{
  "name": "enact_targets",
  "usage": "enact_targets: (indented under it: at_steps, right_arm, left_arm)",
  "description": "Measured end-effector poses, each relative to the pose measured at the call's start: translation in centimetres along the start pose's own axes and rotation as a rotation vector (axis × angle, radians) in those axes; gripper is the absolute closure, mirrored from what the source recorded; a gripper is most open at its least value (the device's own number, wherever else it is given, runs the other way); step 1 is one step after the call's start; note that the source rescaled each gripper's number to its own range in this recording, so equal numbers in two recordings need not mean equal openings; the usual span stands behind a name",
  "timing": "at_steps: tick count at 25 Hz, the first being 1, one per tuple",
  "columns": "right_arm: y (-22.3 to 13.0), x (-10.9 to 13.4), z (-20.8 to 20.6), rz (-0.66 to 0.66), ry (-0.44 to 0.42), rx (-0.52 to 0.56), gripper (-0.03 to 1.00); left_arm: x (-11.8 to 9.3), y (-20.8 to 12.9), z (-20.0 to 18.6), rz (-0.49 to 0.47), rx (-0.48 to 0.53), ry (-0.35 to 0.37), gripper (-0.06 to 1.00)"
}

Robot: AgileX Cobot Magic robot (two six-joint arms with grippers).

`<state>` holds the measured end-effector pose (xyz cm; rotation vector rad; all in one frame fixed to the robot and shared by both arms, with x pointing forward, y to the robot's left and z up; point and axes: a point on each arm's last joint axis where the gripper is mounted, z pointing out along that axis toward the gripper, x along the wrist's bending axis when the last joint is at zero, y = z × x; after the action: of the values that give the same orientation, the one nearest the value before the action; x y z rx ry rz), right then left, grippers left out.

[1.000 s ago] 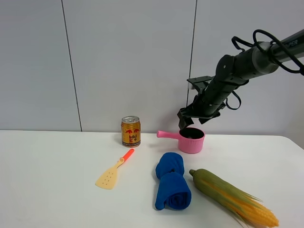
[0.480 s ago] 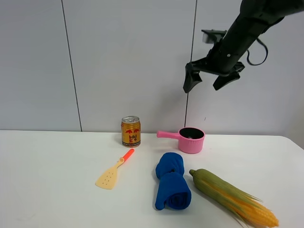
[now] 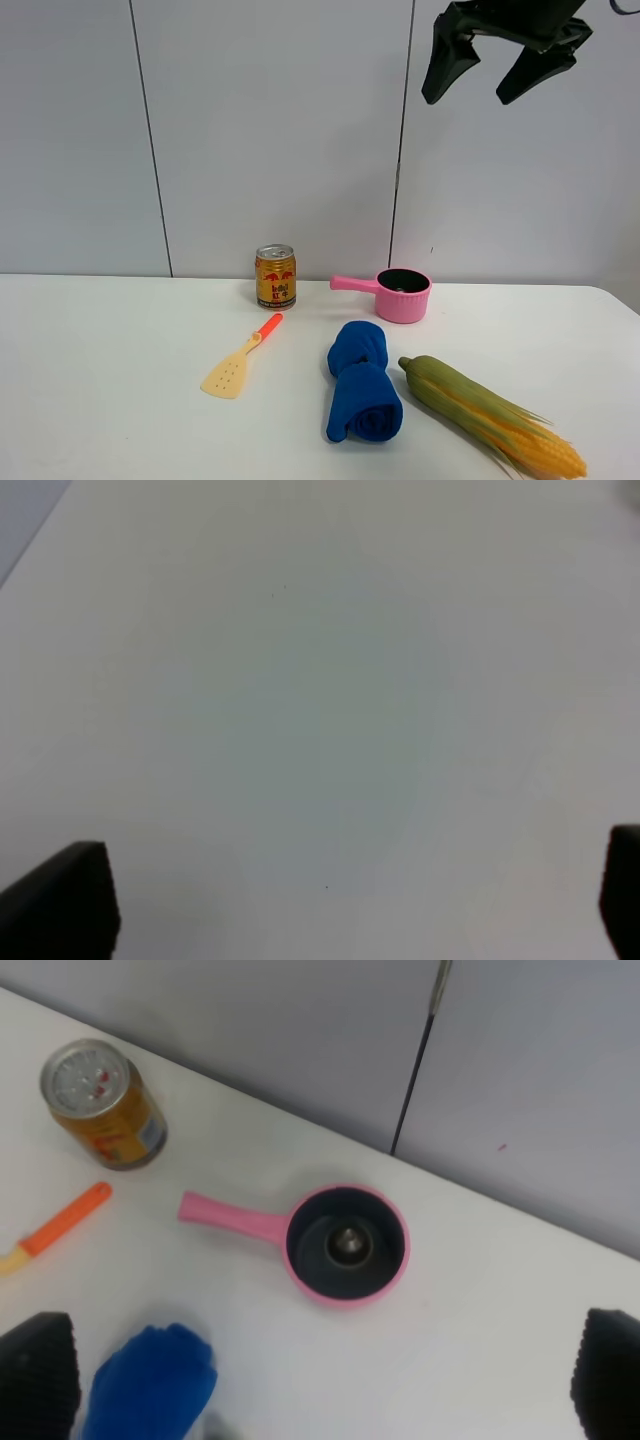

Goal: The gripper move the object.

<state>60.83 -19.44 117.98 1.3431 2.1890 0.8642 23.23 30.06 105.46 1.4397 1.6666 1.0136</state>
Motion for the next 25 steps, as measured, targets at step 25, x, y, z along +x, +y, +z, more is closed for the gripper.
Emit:
enact_targets:
  at_steps: [25]
  right_arm:
    - [-13.2,-3.6,-10.3,0.273,-0.270,0.271,-0.03]
  left_arm:
    - [0.0,0.0,0.0,0.000,0.000,0.000,-0.06]
